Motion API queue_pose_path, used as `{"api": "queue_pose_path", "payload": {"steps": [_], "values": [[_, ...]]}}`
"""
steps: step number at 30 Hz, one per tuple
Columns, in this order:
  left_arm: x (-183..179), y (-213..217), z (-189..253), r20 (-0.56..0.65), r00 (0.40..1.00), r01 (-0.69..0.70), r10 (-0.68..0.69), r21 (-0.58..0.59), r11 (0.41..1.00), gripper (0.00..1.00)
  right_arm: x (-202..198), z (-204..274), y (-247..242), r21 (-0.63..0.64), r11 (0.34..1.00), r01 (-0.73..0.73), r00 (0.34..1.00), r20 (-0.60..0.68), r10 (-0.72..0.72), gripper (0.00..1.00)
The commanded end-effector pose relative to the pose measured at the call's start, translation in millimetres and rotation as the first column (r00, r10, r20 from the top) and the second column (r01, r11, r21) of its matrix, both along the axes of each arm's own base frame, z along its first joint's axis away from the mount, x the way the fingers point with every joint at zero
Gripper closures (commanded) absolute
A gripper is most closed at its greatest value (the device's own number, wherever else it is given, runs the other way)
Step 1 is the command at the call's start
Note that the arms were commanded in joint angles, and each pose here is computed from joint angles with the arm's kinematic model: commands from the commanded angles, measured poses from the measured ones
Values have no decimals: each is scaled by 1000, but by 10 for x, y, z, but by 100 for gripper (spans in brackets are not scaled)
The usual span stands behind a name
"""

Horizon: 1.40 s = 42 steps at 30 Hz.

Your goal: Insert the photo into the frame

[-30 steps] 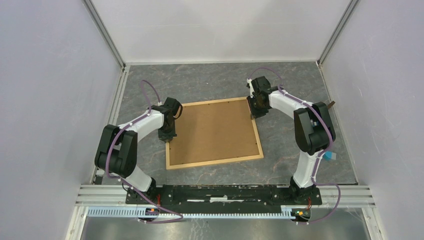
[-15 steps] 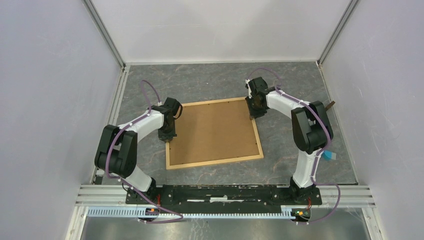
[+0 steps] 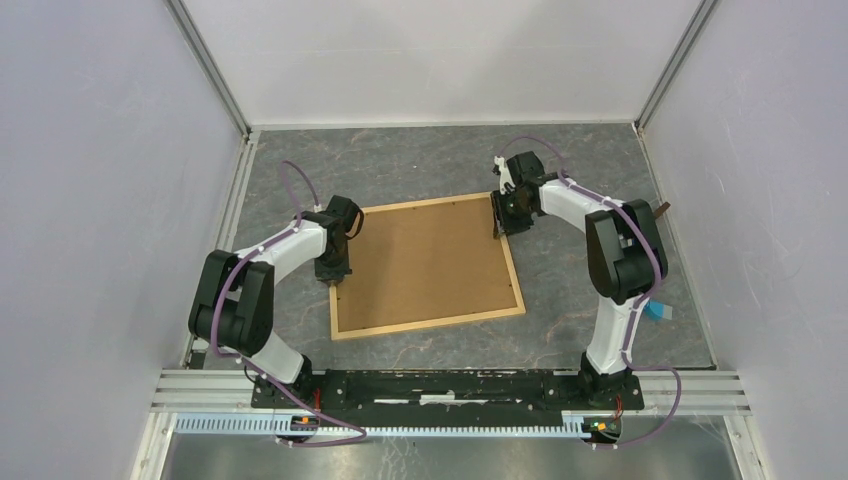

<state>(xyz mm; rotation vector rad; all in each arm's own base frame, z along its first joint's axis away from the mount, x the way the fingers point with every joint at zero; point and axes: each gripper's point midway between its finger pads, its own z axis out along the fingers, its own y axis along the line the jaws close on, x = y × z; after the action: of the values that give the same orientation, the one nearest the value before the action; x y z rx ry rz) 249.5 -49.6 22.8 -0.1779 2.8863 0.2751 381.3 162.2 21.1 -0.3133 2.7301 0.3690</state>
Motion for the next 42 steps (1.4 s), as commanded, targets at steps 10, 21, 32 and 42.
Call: {"api": "queue_pose_path", "payload": {"steps": [10, 21, 32, 42], "values": [[110, -65, 85, 62, 997, 42, -40, -31, 999, 98, 92, 554, -192, -190, 982, 26, 991, 137, 0, 65], [114, -75, 84, 60, 997, 43, -41, -36, 998, 98, 125, 332, -72, -202, 979, -7, 995, 96, 26, 71], [115, -78, 85, 62, 997, 45, -43, -38, 998, 98, 96, 199, -111, -241, 971, -4, 997, 73, 22, 74], [120, -82, 89, 63, 997, 45, -43, -40, 998, 98, 96, 128, -109, -244, 970, -4, 998, 60, 20, 74]]}}
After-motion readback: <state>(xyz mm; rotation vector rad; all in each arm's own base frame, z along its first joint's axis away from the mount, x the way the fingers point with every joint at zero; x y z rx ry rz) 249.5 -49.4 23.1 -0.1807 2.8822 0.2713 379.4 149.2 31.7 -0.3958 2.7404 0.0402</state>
